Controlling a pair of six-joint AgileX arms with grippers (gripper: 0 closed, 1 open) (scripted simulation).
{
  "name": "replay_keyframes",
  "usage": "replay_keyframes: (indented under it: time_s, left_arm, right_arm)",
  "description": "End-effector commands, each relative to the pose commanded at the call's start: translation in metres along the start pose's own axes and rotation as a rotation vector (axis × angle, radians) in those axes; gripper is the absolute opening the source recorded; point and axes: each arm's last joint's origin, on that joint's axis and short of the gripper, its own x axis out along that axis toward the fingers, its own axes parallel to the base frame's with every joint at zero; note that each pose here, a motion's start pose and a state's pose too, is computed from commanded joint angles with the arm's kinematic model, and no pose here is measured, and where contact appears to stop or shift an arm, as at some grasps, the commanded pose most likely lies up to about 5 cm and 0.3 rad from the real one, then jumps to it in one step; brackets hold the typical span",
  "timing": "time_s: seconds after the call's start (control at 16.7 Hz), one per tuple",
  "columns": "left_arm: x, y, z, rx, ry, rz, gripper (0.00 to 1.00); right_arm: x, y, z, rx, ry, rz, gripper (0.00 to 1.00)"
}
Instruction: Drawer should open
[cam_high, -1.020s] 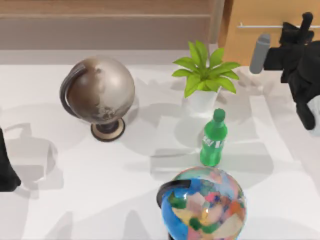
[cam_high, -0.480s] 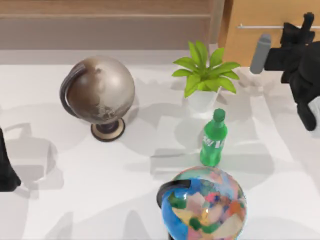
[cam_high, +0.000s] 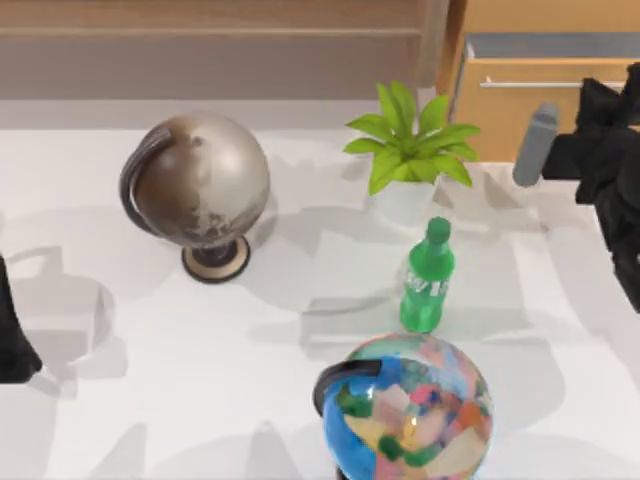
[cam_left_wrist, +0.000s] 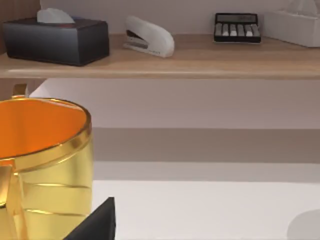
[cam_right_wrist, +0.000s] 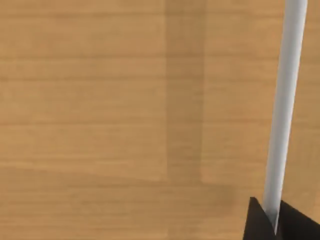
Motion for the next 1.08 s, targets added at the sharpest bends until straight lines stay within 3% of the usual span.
replay_keyframes:
  time_s: [0.48, 0.84, 1.08]
  left_arm:
    - [0.0, 0.0, 0.0, 0.0, 0.0, 0.0, 1.0]
    - [0.0, 0.0, 0.0, 0.0, 0.0, 0.0, 1.0]
    - [0.0, 0.0, 0.0, 0.0, 0.0, 0.0, 1.0]
  right_arm:
    - [-0.014, 0.008, 0.003, -0.008, 0.001, 0.026, 0.0]
    - [-0.066, 0.01, 0.002, -0.013, 0.003, 0.039, 0.0]
    - [-0.073, 0.009, 0.002, -0.012, 0.004, 0.035, 0.0]
